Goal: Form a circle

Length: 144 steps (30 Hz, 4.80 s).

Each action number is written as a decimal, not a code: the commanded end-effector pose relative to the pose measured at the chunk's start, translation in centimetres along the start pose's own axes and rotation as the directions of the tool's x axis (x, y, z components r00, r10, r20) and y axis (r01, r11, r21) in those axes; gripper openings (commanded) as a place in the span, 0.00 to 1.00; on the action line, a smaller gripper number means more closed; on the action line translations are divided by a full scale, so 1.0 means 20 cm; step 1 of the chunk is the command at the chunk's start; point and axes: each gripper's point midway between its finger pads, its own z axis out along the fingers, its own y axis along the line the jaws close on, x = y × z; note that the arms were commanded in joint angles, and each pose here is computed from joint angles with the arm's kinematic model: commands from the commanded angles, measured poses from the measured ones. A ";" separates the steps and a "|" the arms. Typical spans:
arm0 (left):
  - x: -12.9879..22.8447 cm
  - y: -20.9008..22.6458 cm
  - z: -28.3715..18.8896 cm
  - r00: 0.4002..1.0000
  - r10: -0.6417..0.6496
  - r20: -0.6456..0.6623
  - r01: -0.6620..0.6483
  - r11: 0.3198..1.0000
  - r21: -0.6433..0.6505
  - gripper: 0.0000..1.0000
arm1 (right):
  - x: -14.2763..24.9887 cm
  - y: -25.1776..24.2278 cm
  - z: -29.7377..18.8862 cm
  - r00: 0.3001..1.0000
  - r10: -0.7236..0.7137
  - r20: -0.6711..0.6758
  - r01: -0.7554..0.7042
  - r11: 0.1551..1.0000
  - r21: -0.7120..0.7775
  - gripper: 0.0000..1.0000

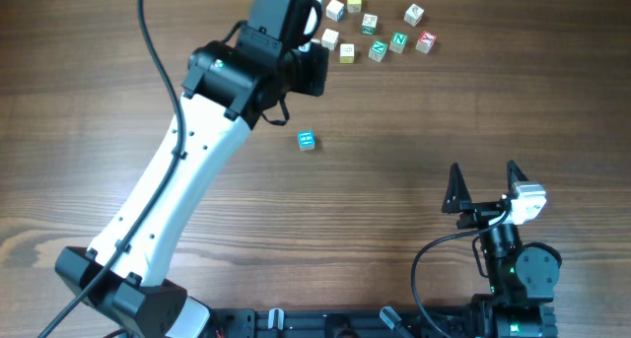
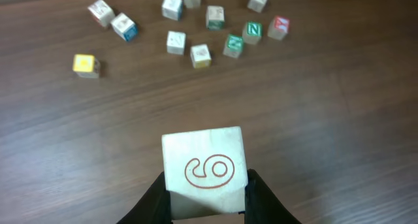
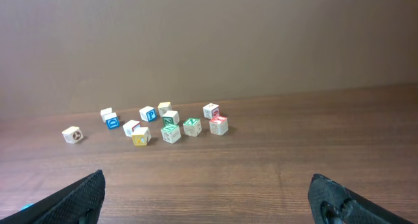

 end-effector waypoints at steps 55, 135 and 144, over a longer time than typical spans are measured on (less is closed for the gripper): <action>0.93 -0.02 0.90 0.974 0.026 -0.225 -0.052 0.993 -0.109 0.31 | -0.02 -0.02 0.00 1.000 0.005 0.015 -0.006 1.000 0.021 1.00; 1.03 -0.22 0.99 0.959 0.084 -0.271 -0.087 0.996 0.000 0.39 | -0.01 -0.02 0.00 1.000 0.005 0.014 -0.005 1.000 0.021 1.00; 1.04 -0.22 0.99 0.957 0.083 -0.276 -0.087 0.996 -0.002 0.39 | -0.01 -0.02 0.00 1.000 0.005 0.014 -0.006 1.000 0.021 1.00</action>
